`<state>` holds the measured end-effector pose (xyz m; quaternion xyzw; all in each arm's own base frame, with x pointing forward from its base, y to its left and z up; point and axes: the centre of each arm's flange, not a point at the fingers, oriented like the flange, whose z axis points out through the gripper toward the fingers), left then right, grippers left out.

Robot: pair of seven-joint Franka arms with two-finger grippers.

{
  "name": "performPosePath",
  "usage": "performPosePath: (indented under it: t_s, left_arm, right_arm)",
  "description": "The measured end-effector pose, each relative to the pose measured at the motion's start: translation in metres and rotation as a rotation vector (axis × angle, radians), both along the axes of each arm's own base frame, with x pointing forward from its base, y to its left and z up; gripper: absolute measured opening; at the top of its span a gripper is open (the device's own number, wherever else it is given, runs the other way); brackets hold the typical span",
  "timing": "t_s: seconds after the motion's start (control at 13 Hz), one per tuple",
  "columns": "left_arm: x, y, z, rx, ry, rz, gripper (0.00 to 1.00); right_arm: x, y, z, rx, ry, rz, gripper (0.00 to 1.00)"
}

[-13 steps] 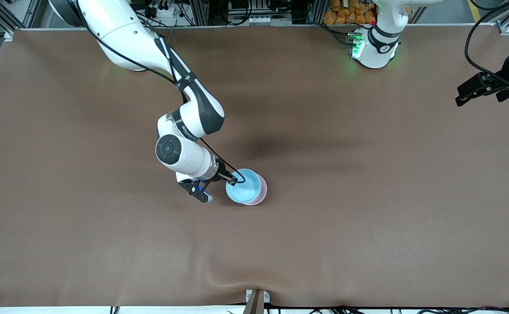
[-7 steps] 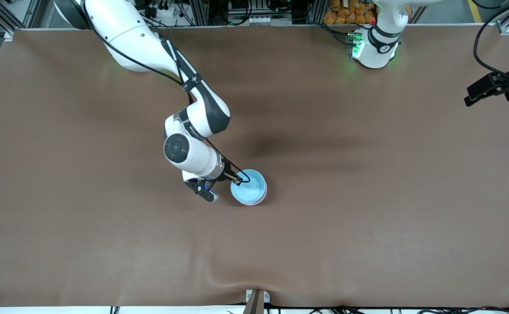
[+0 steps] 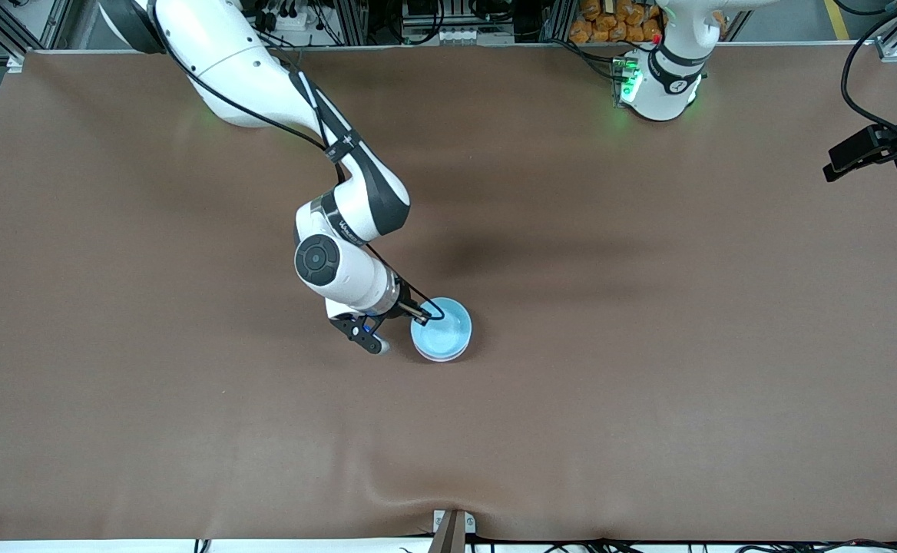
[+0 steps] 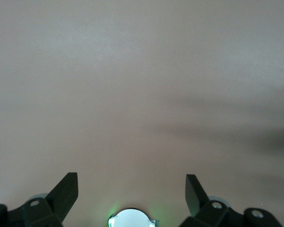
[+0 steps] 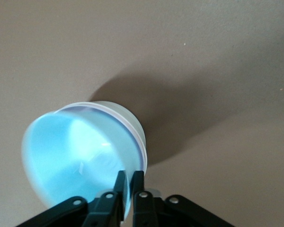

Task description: Stack pink and blue bowls on white bowl

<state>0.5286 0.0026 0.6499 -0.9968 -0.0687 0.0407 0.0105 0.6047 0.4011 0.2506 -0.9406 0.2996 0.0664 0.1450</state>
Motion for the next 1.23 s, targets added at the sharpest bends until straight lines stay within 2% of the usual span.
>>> performPosePath:
  t_s: [0.38,0.54,0.69,0.92,1.07,1.23]
  left_arm:
    - [-0.002,-0.012,0.003,0.0,-0.002,-0.035,1.0]
    - [-0.006,-0.025,0.005,0.0,0.001,-0.057,1.0]
    - [-0.008,-0.032,0.007,-0.025,0.001,-0.068,1.0]
    - [-0.014,-0.062,0.012,-0.03,-0.007,-0.08,1.0]
    - [-0.016,-0.062,0.014,-0.029,-0.008,-0.072,1.0]
    - [-0.015,-0.053,0.014,-0.029,-0.008,-0.055,1.0]
  right_arm:
    - [0.006,-0.007,0.005,0.001,-0.008,-0.005,0.74]
    - [0.016,-0.03,0.019,-0.005,0.0,0.054,0.96]
    - [0.031,-0.077,0.046,-0.004,0.017,0.14,1.0]
    - [0.037,-0.168,0.093,-0.001,-0.044,0.252,1.0]
    - [0.023,-0.245,0.133,-0.075,-0.097,0.324,1.0]
    - [-0.001,-0.316,0.182,-0.159,-0.086,0.414,1.0]
